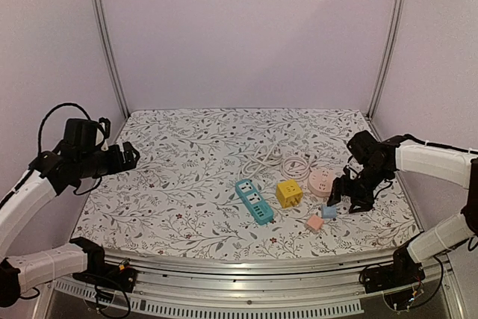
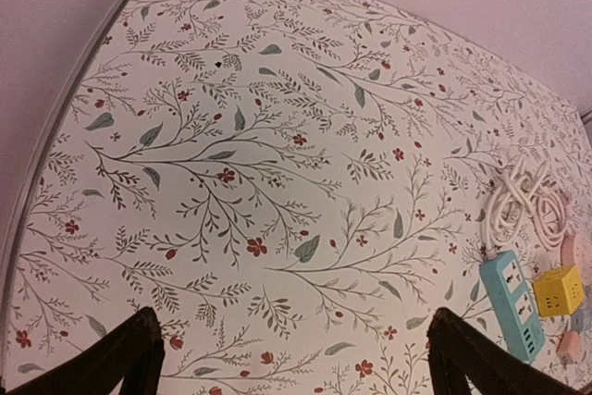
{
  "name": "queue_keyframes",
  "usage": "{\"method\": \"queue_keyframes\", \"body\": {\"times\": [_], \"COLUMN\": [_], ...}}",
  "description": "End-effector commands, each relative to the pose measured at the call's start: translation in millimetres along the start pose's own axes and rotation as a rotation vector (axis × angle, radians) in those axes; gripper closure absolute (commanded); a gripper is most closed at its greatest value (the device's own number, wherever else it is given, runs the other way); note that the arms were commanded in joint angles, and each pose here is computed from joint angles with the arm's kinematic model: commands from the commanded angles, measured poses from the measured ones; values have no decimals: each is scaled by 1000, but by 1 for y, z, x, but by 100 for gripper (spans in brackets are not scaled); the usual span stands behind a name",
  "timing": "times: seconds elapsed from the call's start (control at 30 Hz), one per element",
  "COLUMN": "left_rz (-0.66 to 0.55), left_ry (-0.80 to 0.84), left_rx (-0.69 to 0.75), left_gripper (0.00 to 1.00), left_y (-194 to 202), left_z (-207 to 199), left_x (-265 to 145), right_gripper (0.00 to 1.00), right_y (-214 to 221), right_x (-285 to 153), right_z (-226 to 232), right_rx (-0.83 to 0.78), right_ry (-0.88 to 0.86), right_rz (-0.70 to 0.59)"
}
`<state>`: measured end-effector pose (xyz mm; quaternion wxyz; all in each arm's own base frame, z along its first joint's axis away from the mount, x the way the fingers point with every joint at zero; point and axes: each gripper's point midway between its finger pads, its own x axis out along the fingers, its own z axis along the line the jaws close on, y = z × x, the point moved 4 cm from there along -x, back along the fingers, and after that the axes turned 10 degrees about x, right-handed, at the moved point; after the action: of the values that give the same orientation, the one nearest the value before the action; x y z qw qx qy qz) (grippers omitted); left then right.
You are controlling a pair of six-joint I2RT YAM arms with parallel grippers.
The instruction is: Insert the plug
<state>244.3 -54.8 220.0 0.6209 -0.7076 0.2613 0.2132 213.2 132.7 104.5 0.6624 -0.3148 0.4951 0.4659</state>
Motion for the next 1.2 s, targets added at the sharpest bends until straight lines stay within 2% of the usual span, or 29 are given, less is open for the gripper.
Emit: {"method": "queue_keyframes", "body": {"times": [0.0, 0.5, 0.9, 1.17], "left_rz": [6, -3, -4, -4], "left_ry": [7, -4, 3, 3], "left_rx": [25, 47, 61, 73], "left_gripper": [0, 1, 1, 1], "left_y": [-3, -1, -1, 1], "left_z": [-5, -11, -15, -17], "left_x": [-4, -9, -12, -13], "right_gripper": [24, 29, 36, 43], "right_y": [-4, -13, -19, -22], "right_x": [11, 32, 37, 41], "right_z": [-4, 15, 16, 22], "right_rx": [19, -24, -47, -58], "right_ry": [61, 167, 267, 274], "right_rz": [-5, 13, -12, -11]}}
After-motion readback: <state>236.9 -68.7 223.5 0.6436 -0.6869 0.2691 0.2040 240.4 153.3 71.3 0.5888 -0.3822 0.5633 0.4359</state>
